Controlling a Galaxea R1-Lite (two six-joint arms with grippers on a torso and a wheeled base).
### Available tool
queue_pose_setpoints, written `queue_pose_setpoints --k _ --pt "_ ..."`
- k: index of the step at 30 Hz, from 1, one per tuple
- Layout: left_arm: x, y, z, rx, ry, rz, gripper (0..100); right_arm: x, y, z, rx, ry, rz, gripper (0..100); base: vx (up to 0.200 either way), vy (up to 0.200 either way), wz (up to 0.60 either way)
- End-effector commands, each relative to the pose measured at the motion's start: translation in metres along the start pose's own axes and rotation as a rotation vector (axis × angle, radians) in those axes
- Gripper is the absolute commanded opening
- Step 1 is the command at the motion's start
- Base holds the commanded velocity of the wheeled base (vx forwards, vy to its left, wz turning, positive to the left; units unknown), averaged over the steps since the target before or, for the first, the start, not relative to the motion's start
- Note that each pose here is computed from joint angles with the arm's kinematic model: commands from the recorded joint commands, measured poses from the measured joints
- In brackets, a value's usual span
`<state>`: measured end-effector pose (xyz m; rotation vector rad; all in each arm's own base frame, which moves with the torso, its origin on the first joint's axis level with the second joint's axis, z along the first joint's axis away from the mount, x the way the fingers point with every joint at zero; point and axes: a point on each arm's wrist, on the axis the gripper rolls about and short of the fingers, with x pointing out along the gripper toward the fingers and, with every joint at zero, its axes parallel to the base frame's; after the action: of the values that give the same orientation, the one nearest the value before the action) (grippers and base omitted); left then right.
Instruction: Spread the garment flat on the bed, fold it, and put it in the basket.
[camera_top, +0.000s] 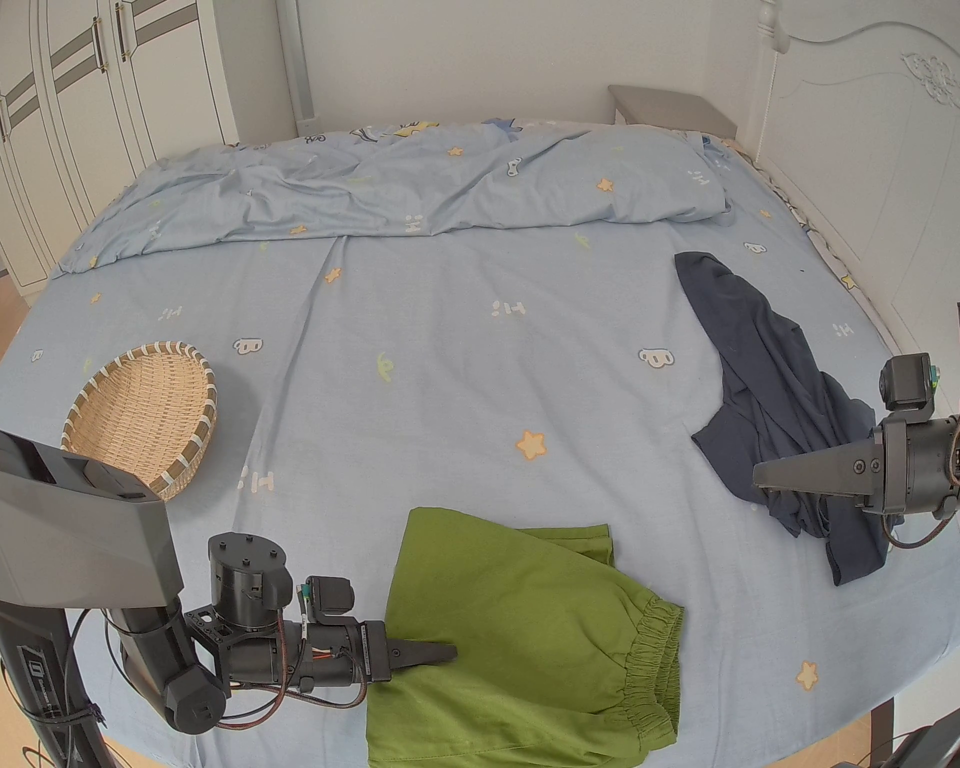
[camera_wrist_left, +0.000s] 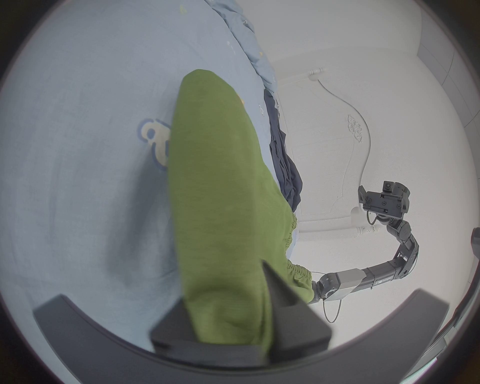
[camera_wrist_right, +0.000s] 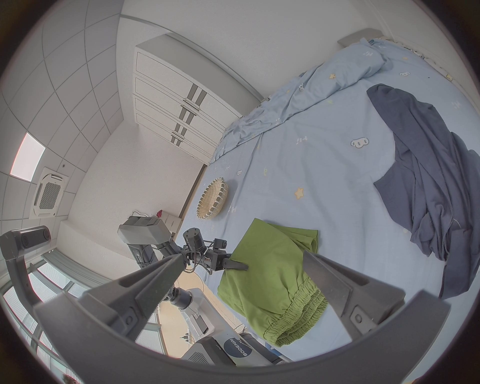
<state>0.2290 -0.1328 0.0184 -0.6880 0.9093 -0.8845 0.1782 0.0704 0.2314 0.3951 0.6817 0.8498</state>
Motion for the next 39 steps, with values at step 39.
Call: queue_pose_setpoints --k 39 --pt "-0.067 -0.08 0.101 0.029 0.027 -0.069 0 0.001 -0.005 0.002 0.017 -0.001 -0.017 100 0.0 0.036 0.0"
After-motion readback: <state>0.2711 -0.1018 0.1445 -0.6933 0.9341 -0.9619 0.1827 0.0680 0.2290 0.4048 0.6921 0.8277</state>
